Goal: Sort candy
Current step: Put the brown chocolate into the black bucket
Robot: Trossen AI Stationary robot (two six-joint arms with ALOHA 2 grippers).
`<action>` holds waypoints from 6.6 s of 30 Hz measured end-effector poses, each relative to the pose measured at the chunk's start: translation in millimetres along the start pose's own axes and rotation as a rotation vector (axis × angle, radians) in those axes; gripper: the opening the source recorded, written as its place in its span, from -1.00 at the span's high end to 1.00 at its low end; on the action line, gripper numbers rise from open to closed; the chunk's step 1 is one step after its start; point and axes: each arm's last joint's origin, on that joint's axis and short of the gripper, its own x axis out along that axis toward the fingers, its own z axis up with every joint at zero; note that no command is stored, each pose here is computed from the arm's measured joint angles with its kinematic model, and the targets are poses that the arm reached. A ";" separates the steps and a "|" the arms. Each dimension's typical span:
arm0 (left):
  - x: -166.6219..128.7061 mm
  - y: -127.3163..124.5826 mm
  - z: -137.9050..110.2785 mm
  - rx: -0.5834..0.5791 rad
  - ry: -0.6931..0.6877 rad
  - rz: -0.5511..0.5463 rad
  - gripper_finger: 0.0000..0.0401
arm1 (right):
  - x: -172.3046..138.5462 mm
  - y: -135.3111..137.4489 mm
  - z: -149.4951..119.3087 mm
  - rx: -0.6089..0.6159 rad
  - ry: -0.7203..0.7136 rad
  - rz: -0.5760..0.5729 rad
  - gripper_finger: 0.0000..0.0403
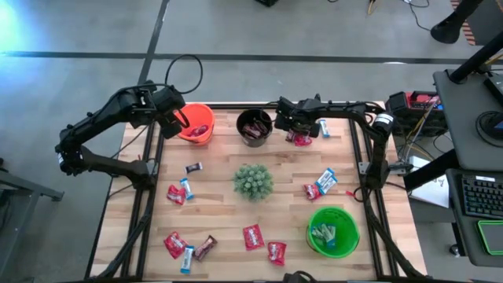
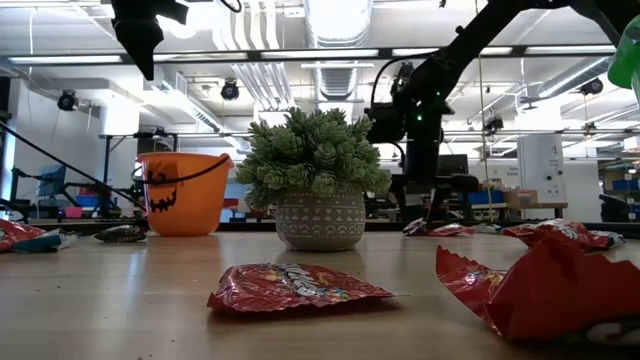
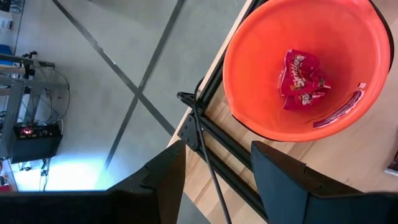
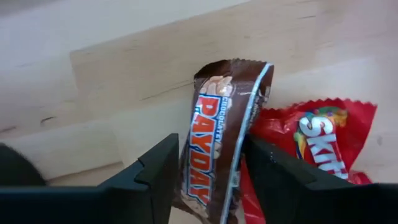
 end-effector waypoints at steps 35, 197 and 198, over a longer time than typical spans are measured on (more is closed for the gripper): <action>0.8 -0.8 -3.4 0.049 0.042 -0.003 0.18 | -70.3 2.7 -15.0 -0.275 -0.054 0.217 0.96; 1.4 -7.7 -4.0 0.035 0.062 -0.212 0.18 | -169.7 73.4 4.5 -0.672 -0.422 0.784 0.83; 1.4 -7.6 -4.0 0.035 0.062 -0.212 0.18 | -169.7 73.4 4.5 -0.672 -0.422 0.784 0.83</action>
